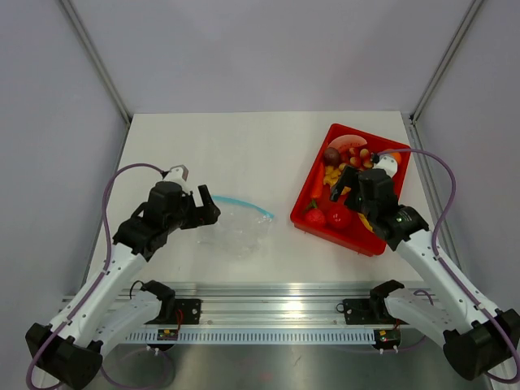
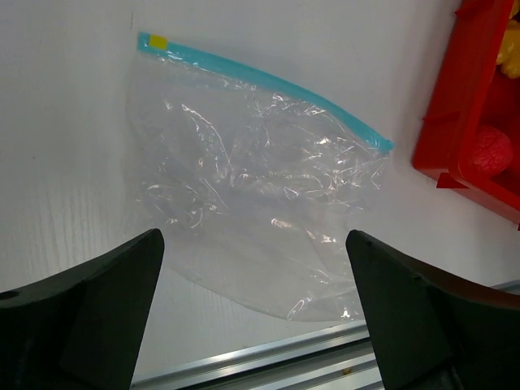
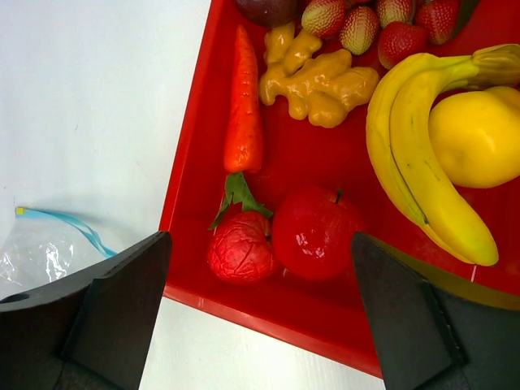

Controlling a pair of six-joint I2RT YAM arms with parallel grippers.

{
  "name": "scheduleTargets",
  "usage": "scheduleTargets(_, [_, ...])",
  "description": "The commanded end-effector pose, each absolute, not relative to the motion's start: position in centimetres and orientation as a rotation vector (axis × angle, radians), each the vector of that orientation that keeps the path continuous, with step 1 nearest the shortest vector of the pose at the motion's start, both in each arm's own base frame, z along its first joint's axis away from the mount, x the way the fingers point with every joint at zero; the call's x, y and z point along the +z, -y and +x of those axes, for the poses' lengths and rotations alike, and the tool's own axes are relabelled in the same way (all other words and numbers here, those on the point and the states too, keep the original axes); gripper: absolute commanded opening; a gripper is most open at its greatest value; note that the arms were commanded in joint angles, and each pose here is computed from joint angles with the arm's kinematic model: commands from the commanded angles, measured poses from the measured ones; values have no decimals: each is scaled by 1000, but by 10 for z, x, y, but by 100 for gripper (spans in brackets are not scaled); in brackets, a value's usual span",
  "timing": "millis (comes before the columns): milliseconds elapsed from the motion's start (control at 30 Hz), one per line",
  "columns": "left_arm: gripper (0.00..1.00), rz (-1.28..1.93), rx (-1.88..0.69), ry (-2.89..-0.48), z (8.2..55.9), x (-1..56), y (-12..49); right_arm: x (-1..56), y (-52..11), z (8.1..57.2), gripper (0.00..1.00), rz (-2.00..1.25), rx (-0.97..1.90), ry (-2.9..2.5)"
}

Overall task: Place the food in the zip-top bag and seal the zipper
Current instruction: Pick up the zipper food storage bag at the center of the board.

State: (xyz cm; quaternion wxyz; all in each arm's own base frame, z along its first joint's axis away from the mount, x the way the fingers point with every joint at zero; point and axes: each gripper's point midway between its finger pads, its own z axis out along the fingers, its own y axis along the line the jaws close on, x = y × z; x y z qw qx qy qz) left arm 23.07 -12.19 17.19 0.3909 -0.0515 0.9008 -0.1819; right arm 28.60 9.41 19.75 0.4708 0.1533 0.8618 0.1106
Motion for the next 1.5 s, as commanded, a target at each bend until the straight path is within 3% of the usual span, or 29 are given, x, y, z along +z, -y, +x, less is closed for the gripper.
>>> scheduleTargets(0, [99,-105,-518,-2235,237,191,131,203,-87,287,99,411,255,-2070])
scheduleTargets(233, [99,-112,-376,-2274,242,191,114,205,-90,284,100,379,273,-2070])
scheduleTargets(467, [99,-120,-496,-2312,235,175,134,195,-101,285,99,362,288,-2163])
scheduleTargets(767, [98,-141,-584,-2426,220,128,160,161,-175,297,99,186,258,-2343])
scheduleTargets(967, [95,-180,-508,-2459,218,115,150,140,-218,314,93,131,247,-2404])
scheduleTargets(1100, [92,-205,-499,-2478,214,106,147,127,-225,335,81,151,168,-2420])
scheduleTargets(1333, [91,-221,-446,-2493,210,102,139,94,-194,339,68,180,-81,-2481])
scheduleTargets(1467, [91,-211,-404,-2479,212,109,133,88,-162,338,67,284,-74,-2498])
